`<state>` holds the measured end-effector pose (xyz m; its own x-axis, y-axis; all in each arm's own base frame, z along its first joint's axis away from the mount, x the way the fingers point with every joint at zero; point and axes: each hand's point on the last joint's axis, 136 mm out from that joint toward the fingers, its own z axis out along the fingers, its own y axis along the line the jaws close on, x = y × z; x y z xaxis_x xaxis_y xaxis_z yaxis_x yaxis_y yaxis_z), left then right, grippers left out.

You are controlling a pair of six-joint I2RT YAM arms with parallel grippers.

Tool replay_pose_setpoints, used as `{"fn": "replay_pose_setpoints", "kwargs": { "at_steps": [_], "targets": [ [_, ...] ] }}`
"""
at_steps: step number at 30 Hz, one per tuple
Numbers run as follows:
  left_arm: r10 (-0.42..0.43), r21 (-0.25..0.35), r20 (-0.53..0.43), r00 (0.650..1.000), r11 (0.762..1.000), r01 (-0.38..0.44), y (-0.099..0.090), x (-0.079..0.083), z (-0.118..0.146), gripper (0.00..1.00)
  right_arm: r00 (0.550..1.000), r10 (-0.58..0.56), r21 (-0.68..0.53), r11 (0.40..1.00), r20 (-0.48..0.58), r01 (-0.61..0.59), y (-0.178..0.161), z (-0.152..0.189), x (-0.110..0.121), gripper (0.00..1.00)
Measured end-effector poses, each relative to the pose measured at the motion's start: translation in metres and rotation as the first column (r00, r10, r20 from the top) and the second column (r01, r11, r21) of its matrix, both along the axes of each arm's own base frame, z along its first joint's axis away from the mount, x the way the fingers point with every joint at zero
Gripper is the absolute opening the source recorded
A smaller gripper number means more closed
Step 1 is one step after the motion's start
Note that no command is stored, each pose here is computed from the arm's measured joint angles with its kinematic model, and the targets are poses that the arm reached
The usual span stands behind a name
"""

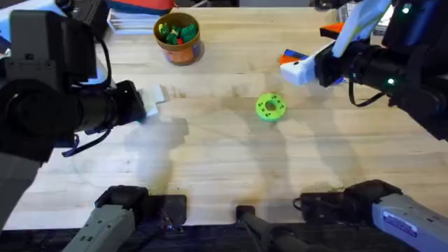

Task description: Pick up the gripper from the table and insert it into the empty holder that is missing its gripper. Then pick up a screw, insert it into the mounting hole, and use the screwdriver to tighten it. Finally, clean up the table by picking up the vegetable and placing it into the bucket.

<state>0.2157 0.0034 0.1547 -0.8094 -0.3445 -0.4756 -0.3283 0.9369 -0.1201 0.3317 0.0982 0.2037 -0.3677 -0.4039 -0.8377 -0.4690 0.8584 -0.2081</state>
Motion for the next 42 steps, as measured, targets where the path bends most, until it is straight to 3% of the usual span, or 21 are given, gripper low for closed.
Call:
{"fn": "replay_pose_setpoints", "kwargs": {
  "at_steps": [5,9,13,18,23,28,32,42],
  "targets": [
    [0.077,0.054,0.001,0.997,0.996,-0.077,0.014,0.013,-0.005,0.985,1.000,0.000,0.000,1.000,0.000,0.000,0.000,0.000,0.000,0.994],
    [0.110,0.087,-0.003,0.994,0.990,-0.110,0.020,0.037,-0.016,0.985,1.000,0.000,0.000,1.000,0.000,0.000,0.000,0.000,0.000,0.995],
    [0.122,0.112,-0.065,0.990,0.987,-0.114,0.023,0.051,-0.038,0.985,1.000,0.000,0.000,1.000,0.000,0.000,0.000,0.000,0.000,0.994],
    [0.155,0.128,-0.159,0.975,0.983,-0.135,0.033,0.055,-0.067,0.985,1.000,0.000,0.000,1.000,0.000,0.000,0.000,0.000,0.000,0.994],
    [0.155,0.090,-0.187,0.970,0.986,-0.140,0.043,0.064,-0.082,0.988,1.000,0.000,0.000,1.000,0.000,0.000,0.000,0.000,0.000,0.994],
    [0.145,0.043,-0.237,0.961,0.989,-0.139,0.045,0.062,-0.097,0.959,1.000,0.000,0.000,1.000,0.000,0.000,0.000,0.000,0.000,0.994],
    [0.129,0.029,-0.281,0.951,0.992,-0.126,0.044,0.060,-0.109,0.895,1.000,0.000,0.000,1.000,0.000,0.000,0.000,0.000,0.000,0.994],
    [0.110,0.016,-0.278,0.954,0.994,-0.110,0.041,0.062,-0.110,0.450,1.000,0.000,0.000,1.000,0.000,0.000,0.000,0.000,0.000,0.994]
  ]
}}
